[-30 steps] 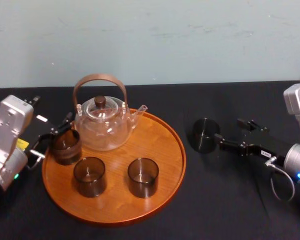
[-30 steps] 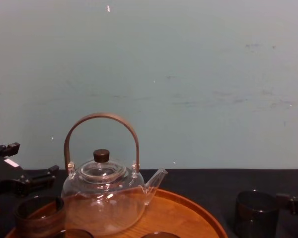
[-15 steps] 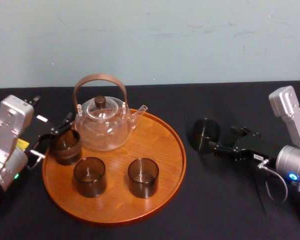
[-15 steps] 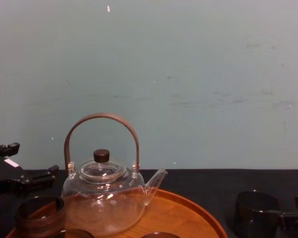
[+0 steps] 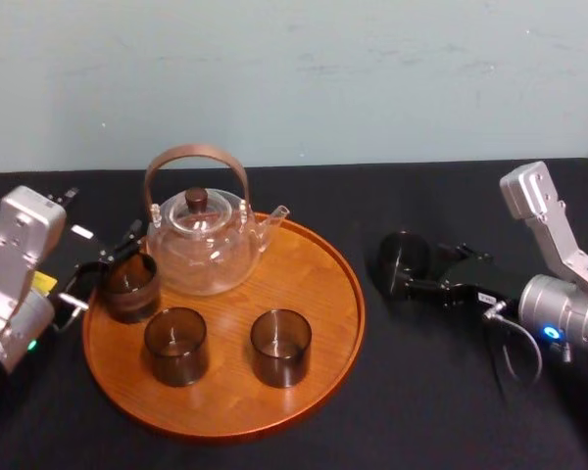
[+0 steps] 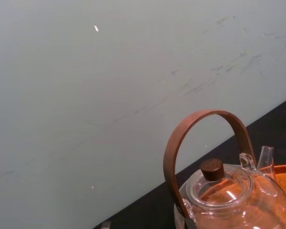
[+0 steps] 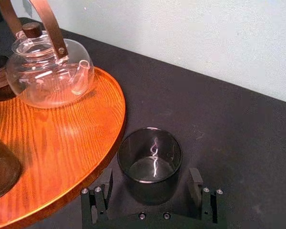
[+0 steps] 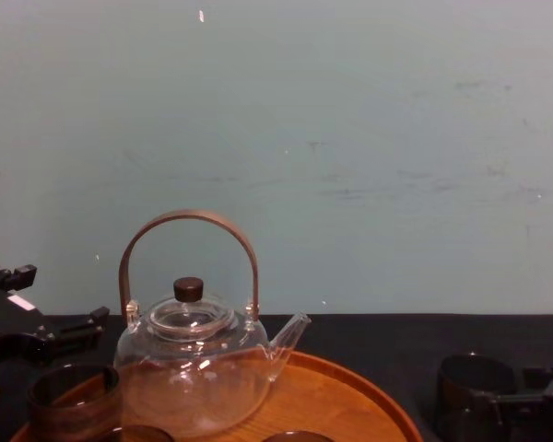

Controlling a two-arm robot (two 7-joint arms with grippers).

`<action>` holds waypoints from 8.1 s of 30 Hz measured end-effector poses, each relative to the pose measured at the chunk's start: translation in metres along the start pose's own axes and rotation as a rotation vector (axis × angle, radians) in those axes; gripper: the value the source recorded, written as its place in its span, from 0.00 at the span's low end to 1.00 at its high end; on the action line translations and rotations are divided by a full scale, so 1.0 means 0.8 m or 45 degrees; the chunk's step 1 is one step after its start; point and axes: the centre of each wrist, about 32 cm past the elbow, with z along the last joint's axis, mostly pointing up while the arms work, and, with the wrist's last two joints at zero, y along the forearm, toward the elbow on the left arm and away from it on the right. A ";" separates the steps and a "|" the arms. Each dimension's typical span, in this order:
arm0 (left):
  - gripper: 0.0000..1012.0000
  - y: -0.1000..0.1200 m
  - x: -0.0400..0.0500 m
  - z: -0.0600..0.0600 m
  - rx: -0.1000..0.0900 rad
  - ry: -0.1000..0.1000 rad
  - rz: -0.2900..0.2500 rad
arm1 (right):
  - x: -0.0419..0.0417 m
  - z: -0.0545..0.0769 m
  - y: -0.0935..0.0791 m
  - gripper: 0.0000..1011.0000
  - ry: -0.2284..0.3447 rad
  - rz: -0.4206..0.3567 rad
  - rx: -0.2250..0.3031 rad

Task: Pick up the glass from the table and place it on the tray.

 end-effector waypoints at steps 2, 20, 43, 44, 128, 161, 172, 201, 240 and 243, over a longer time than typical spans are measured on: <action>0.99 0.000 0.000 0.000 0.000 0.000 0.000 | 0.000 0.001 0.005 0.99 -0.001 -0.004 -0.002; 0.99 0.000 0.000 0.000 0.000 0.000 0.000 | -0.001 0.009 0.027 0.99 -0.031 0.001 -0.003; 0.99 0.000 0.000 0.000 0.000 0.000 0.000 | -0.001 0.011 0.039 0.99 -0.052 -0.039 -0.013; 0.99 0.000 0.000 0.000 0.000 0.000 0.000 | -0.001 0.011 0.039 0.99 -0.051 -0.039 -0.013; 0.99 0.000 0.000 0.000 0.000 0.000 0.000 | -0.033 0.075 0.070 0.89 -0.259 0.367 0.187; 0.99 0.000 0.000 0.000 0.000 0.000 0.000 | -0.036 0.031 0.107 0.89 -0.232 0.387 0.107; 0.99 0.000 0.000 0.000 0.000 0.000 0.000 | -0.036 0.025 0.111 0.89 -0.227 0.373 0.087; 0.99 0.000 0.000 0.000 0.000 0.000 0.000 | -0.037 0.022 0.112 0.99 -0.233 0.362 0.073; 0.99 0.000 0.000 0.000 0.000 0.000 0.000 | -0.024 0.017 0.045 0.99 -0.193 0.308 0.119; 0.99 0.000 0.000 0.000 0.000 0.000 0.000 | -0.022 0.016 0.033 0.99 -0.193 0.300 0.129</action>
